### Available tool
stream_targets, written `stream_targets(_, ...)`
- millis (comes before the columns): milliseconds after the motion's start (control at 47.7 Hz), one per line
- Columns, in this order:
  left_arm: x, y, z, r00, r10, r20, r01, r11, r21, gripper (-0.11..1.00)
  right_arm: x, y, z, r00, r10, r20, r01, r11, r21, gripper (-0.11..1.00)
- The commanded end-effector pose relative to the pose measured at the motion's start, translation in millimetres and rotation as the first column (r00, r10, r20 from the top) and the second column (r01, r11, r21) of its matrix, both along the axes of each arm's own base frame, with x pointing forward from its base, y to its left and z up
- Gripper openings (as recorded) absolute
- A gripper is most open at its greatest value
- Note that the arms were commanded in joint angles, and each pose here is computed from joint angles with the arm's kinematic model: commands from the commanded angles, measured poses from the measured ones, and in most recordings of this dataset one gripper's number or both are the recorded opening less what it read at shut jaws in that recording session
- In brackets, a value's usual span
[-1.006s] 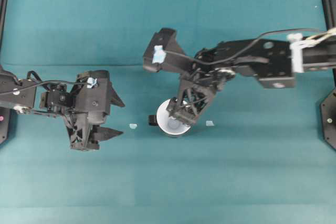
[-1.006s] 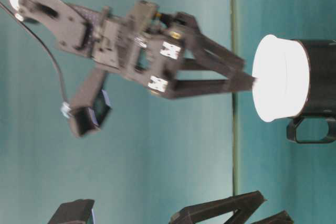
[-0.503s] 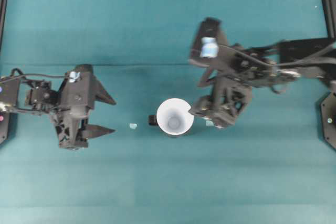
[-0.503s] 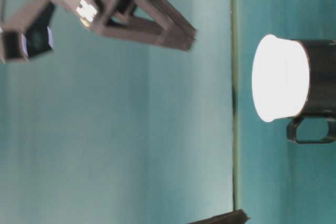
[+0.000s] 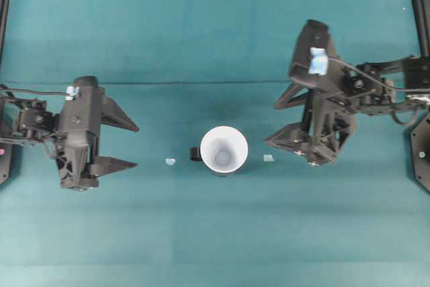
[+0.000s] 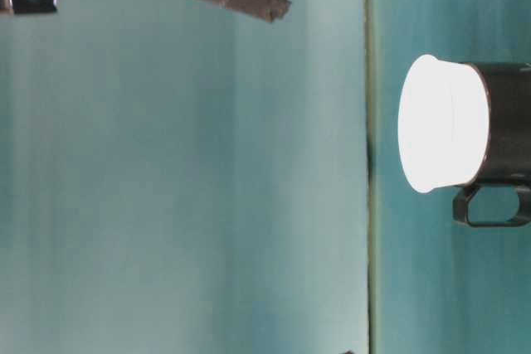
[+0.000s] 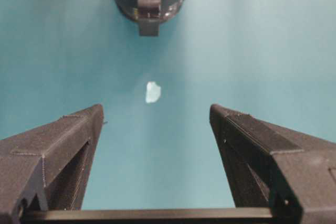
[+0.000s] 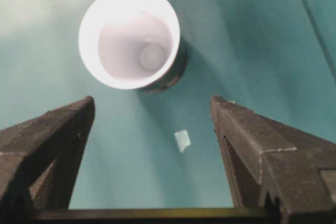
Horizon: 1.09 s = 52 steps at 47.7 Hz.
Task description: Put the paper cup into the moved cup holder.
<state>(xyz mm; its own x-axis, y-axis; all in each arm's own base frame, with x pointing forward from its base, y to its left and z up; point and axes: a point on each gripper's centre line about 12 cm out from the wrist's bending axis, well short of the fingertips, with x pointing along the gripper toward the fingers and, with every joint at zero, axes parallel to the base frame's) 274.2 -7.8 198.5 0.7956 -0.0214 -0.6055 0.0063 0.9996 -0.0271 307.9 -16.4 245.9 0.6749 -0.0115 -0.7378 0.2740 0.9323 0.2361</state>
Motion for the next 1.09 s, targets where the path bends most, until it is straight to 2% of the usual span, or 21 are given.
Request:
stream_targets(0, -2.2, 0.1, 7.3, 1.000, -0.003, 0.029, 0.003, 1.000, 0.003, 0.83, -4.9, 1.0, 11.0, 0.999, 0.001, 0.053, -0.001, 1.000, -0.004, 0.78)
stream_targets(273, -14.0, 0.0, 10.6, 0.999, -0.004, 0.054, 0.004, 1.000, 0.002, 0.83, -25.7, 1.8, 13.8, 0.996, 0.005, 0.091, -0.004, 1.000, -0.017, 0.78)
stream_targets(587, -21.8, 0.3, 12.1, 0.998, -0.004, 0.069, 0.004, 1.000, 0.002, 0.83, -48.6, 0.5, 18.0, 0.991, 0.024, 0.128, -0.015, 0.997, -0.070, 0.78)
stream_targets(776, -26.2, 0.4, 13.8, 0.997, -0.004, 0.083, 0.004, 1.000, 0.002, 0.83, -60.3, 1.2, 17.4, 0.989, 0.025, 0.145, -0.015, 0.997, -0.073, 0.78)
stream_targets(1069, -32.7, 0.6, 19.0, 0.994, -0.003, 0.113, 0.003, 1.000, -0.001, 0.82, -62.2, 1.3, 16.0, 0.984, 0.026, 0.178, -0.013, 0.997, -0.076, 0.78)
